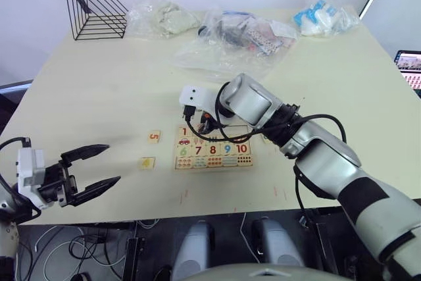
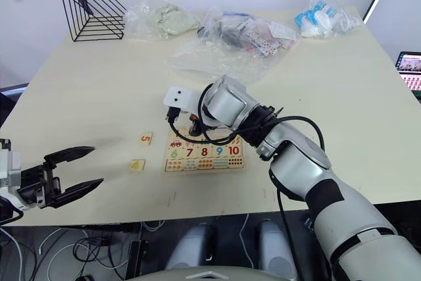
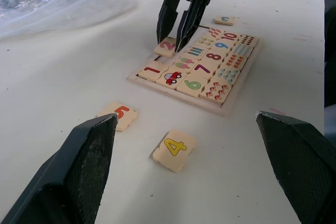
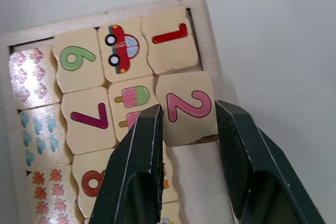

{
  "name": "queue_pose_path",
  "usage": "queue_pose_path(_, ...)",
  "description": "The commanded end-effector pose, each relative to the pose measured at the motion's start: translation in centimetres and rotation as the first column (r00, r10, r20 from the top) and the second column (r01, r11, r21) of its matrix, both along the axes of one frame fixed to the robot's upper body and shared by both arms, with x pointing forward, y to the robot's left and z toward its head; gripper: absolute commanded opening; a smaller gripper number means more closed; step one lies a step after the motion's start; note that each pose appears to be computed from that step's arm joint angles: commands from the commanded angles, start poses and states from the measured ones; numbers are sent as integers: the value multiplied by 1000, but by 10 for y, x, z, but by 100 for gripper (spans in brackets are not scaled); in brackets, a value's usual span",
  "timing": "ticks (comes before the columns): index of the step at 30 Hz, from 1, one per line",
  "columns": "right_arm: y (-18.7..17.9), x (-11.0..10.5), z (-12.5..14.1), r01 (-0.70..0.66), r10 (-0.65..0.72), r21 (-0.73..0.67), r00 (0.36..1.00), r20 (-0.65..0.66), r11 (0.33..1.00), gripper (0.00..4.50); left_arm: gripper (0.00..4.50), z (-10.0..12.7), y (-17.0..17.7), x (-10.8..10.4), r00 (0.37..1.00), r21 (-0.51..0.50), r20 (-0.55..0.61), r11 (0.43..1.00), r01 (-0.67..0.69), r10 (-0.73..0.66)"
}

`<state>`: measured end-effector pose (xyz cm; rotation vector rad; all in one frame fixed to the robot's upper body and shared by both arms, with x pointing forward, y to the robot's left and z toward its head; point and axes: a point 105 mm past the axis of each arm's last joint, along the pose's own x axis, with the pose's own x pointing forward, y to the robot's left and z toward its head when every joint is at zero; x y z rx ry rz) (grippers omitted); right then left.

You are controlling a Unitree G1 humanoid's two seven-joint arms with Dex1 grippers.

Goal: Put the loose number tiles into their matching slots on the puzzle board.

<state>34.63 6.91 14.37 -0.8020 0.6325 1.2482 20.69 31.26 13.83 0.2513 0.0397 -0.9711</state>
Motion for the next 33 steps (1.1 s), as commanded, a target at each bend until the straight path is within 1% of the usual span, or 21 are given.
queue_pose_path(1,8,-2,11,-51,51,6,997,49,999,94,450,10,6,-2,999,21,42,1000,-19,19)
queue_pose_path(16,8,-1,3,-66,67,-21,996,60,998,94,450,8,3,-2,999,17,45,1000,-10,9)
queue_pose_path(24,8,-4,-3,-82,84,-36,995,46,996,94,450,8,2,-3,999,17,45,1000,-4,3)
queue_pose_path(33,10,-3,-4,-85,87,-31,995,55,996,94,450,10,0,-3,999,18,48,1000,-3,2)
